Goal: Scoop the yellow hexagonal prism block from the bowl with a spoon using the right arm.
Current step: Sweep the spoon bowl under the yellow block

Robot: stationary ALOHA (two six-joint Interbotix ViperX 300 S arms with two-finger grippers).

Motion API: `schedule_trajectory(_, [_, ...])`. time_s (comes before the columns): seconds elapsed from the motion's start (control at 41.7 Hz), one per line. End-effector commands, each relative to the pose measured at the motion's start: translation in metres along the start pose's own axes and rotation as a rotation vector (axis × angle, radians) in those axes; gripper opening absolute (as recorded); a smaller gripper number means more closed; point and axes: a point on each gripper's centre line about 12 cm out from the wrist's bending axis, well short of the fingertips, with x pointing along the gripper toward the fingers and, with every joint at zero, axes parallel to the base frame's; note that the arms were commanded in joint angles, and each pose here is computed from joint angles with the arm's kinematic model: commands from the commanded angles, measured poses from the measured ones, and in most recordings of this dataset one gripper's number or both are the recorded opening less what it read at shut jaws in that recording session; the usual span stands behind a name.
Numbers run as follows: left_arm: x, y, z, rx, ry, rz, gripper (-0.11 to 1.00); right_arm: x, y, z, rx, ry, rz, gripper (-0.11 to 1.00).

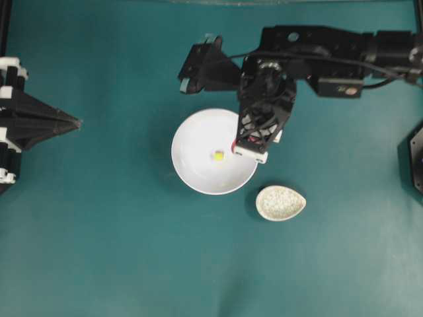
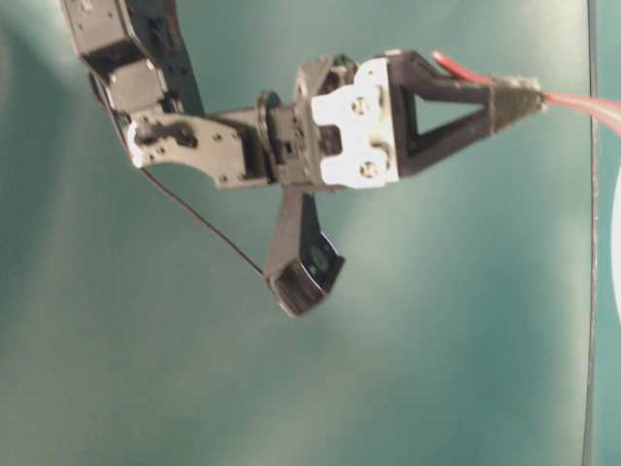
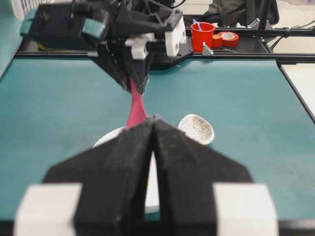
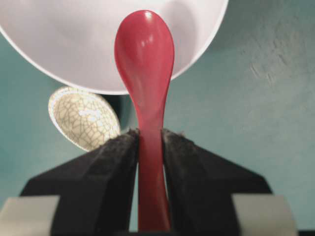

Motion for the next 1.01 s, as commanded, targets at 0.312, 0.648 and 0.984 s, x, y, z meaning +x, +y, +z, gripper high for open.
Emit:
schedule_trajectory(0.312, [0.002,0.0,0.008,0.006,-0.018,0.0,0.0,-0.005,0.007,0.005,-0.004,-0.02,0.032,0.22])
schedule_trajectory(0.648, [0.002,0.0,0.009,0.003,-0.021,0.0,0.0,0.011,0.011,0.012,-0.016,-0.003,0.039,0.22])
schedule_trajectory(0.984, [0.001,0.0,0.01,0.005,-0.026,-0.002,0.0,0.02,0.013,0.021,-0.019,-0.037,0.048,0.22])
